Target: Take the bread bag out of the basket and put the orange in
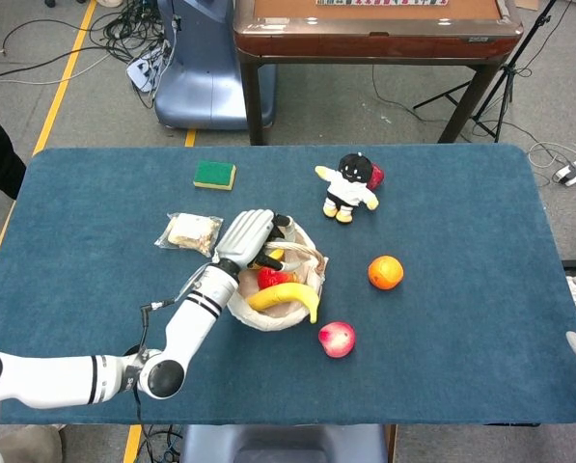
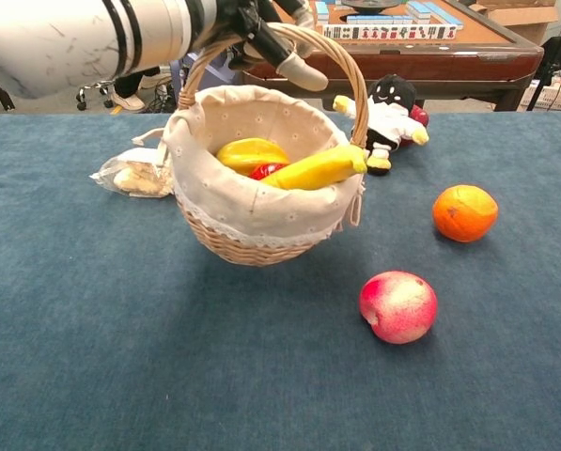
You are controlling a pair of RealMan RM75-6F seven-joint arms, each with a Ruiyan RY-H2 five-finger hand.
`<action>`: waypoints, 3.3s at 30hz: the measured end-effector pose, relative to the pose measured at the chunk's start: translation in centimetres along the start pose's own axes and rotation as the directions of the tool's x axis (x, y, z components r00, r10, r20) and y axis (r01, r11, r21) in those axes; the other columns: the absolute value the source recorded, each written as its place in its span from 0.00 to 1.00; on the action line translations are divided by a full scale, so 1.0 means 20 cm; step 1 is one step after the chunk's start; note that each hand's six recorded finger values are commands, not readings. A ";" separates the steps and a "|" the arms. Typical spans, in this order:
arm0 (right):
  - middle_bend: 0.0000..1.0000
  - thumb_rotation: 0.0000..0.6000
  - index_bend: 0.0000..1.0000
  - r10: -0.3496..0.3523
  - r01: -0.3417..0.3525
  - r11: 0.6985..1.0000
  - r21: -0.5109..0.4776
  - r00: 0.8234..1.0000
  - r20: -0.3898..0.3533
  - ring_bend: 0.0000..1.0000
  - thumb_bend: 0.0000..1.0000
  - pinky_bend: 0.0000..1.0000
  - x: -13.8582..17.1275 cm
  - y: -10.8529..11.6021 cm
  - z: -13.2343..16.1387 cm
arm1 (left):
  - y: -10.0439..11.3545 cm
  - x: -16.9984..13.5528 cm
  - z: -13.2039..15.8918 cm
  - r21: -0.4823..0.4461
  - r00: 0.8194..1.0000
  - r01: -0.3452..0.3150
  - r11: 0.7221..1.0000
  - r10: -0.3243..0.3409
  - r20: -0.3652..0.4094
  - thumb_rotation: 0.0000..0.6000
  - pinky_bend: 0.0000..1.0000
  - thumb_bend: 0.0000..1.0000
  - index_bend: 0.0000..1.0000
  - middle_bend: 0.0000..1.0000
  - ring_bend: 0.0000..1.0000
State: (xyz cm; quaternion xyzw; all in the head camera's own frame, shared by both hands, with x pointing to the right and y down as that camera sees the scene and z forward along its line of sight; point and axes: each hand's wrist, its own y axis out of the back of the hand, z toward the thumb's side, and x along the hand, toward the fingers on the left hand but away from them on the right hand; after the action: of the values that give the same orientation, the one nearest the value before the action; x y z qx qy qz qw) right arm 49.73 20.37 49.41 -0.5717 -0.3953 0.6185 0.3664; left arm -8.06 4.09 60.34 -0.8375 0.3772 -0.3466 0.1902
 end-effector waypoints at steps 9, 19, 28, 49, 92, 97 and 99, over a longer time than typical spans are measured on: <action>0.21 1.00 0.20 -0.003 0.003 1.000 -0.002 1.000 0.017 0.15 0.26 0.36 0.02 0.01 -0.02 | -0.09 0.11 0.03 -0.018 1.000 -0.012 1.000 0.012 -0.026 1.00 0.84 0.14 0.79 0.92 0.84; 0.21 1.00 0.20 -0.003 0.003 1.000 -0.004 1.000 0.026 0.15 0.26 0.36 0.03 0.01 -0.04 | -0.12 0.14 -0.02 0.008 0.997 0.006 1.000 -0.006 -0.076 1.00 0.65 0.14 0.48 0.60 0.51; 0.21 1.00 0.20 -0.001 0.001 1.000 -0.006 1.000 0.011 0.15 0.26 0.36 0.01 0.00 -0.02 | -0.04 0.07 -0.12 0.075 0.985 0.071 0.995 -0.058 -0.160 1.00 0.33 0.14 0.18 0.24 0.13; 0.21 1.00 0.20 0.024 -0.024 1.000 -0.004 0.998 -0.050 0.15 0.25 0.36 -0.06 -0.04 0.05 | 0.40 -0.44 -0.49 0.204 0.972 -0.090 0.975 0.130 -0.195 1.00 0.22 0.14 0.11 0.18 0.08; 0.13 1.00 0.10 0.325 -0.274 0.943 0.187 0.876 -0.356 0.13 0.15 0.36 -0.54 -0.42 0.76 | 0.73 -1.65 -1.09 0.489 0.857 -0.178 0.854 0.379 -0.351 1.00 0.16 0.14 0.19 0.18 0.08; 0.13 1.00 0.10 0.347 -0.282 0.934 0.222 0.864 -0.365 0.13 0.16 0.36 -0.64 -0.49 0.86 | 0.73 -1.67 -1.09 0.485 0.857 -0.183 0.855 0.380 -0.347 1.00 0.16 0.14 0.19 0.18 0.08; 0.13 1.00 0.10 0.353 -0.283 0.931 0.232 0.862 -0.363 0.13 0.16 0.36 -0.68 -0.52 0.89 | 0.73 -1.68 -1.09 0.470 0.856 -0.189 0.862 0.380 -0.351 1.00 0.16 0.14 0.19 0.18 0.08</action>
State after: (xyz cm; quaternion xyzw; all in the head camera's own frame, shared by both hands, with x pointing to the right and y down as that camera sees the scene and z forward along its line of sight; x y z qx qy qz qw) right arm 33.07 11.18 65.05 -0.7094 -0.1580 0.5726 0.3792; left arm -47.14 19.14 52.11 -0.6118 0.4488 -0.5632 0.3273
